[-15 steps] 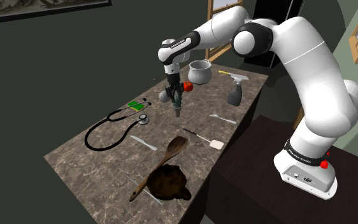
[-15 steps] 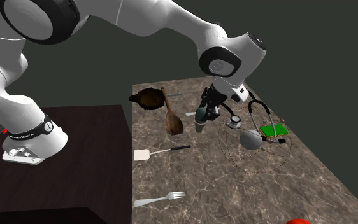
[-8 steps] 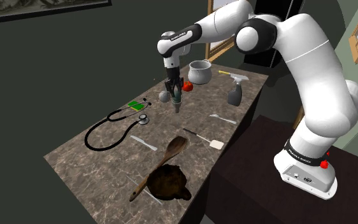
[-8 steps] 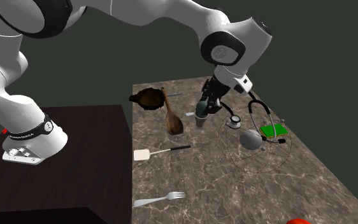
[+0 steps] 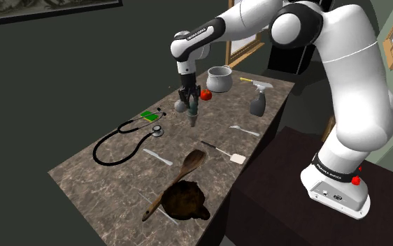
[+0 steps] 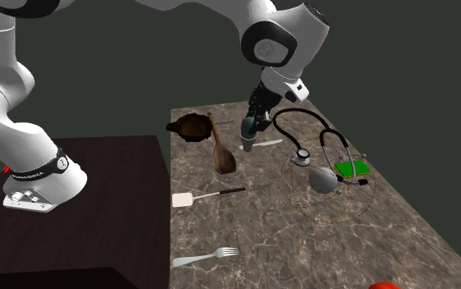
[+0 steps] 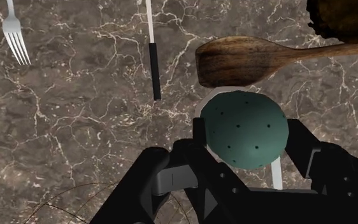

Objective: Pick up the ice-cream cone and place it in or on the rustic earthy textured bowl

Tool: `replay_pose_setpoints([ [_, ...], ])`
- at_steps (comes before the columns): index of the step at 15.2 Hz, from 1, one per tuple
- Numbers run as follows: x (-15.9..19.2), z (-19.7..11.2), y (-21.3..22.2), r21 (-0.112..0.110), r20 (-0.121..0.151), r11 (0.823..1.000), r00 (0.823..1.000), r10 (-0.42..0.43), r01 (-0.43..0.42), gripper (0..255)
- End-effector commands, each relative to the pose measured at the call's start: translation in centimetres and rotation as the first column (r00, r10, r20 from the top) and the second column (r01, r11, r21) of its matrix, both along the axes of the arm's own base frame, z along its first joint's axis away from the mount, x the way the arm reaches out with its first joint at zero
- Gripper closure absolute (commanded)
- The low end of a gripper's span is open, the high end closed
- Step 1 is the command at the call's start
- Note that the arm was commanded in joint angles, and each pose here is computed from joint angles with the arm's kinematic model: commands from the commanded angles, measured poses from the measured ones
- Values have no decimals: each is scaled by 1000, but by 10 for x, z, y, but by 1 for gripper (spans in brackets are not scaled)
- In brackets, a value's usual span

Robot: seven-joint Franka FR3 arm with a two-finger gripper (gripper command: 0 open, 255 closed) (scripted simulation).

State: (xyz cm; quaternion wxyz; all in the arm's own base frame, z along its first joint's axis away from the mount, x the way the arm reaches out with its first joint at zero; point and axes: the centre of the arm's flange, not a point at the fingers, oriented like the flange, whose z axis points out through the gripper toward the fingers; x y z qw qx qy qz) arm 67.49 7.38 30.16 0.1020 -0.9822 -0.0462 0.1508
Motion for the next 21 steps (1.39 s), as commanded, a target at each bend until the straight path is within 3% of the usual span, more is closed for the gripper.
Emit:
replay_pose_setpoints([
  [1, -16, 2, 20, 0, 0, 1000, 1000, -1, 1, 255],
  [21, -180, 33, 225, 0, 0, 1000, 1000, -1, 1, 255],
])
